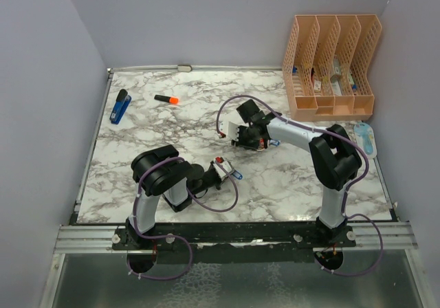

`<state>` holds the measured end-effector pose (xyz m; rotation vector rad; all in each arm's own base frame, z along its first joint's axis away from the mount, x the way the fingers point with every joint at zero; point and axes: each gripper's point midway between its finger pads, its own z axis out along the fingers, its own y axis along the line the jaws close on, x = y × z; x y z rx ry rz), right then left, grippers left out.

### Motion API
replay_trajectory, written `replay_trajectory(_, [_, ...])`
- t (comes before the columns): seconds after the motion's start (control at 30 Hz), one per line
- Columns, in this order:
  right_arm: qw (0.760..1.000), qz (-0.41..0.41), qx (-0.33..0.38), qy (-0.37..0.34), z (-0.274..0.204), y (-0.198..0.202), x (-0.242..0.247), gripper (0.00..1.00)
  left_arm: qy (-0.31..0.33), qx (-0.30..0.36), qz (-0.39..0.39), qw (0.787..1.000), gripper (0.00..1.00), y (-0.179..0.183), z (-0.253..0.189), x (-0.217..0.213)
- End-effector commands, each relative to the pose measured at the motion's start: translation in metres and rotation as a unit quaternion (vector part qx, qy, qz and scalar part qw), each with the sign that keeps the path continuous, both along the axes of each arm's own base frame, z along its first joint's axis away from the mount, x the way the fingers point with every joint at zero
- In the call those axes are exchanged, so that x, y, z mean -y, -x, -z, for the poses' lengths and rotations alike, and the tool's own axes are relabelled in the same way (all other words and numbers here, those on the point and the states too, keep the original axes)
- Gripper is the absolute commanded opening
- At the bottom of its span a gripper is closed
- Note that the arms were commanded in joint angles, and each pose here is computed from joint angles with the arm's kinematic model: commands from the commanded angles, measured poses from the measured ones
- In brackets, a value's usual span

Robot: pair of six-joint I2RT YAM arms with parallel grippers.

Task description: Put the keys on the keyring

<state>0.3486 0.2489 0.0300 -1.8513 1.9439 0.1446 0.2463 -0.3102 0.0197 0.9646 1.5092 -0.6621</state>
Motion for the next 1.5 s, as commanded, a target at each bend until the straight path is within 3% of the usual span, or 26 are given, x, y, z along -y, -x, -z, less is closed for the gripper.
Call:
replay_trajectory(0.0, [1.0, -0.006, 0.022, -0.001, -0.009, -0.011, -0.007, 0.23, 0.083, 0.069, -0.019, 0.994, 0.0, -0.013, -0.051, 0.002])
replay_trajectory(0.73, [0.999, -0.014, 0.042, 0.002, 0.001, -0.026, -0.013, 0.23, 0.084, 0.068, -0.023, 0.994, 0.0, -0.015, -0.051, 0.001])
replay_trajectory(0.83, [0.999, -0.012, 0.036, 0.009, 0.008, -0.023, -0.009, 0.2, 0.084, 0.069, -0.024, 0.994, 0.0, -0.016, -0.052, 0.0])
replay_trajectory(0.9, [0.999, -0.008, 0.033, 0.012, 0.012, -0.021, -0.006, 0.1, 0.085, 0.068, -0.024, 0.994, 0.0, -0.015, -0.052, 0.0])
replay_trajectory(0.97, [0.999, 0.003, 0.03, 0.013, 0.013, -0.021, -0.004, 0.02, 0.085, 0.067, -0.024, 0.994, 0.0, -0.016, -0.051, 0.0])
replay_trajectory(1.17, [0.999, 0.04, 0.026, -0.002, 0.006, -0.023, 0.003, 0.01, 0.086, 0.068, -0.025, 0.994, 0.0, -0.016, -0.053, 0.0])
replay_trajectory(1.47, [0.978, 0.19, 0.037, -0.083, -0.053, -0.055, 0.018, 0.01, 0.134, 0.09, -0.061, 0.985, 0.0, -0.03, -0.094, -0.009])
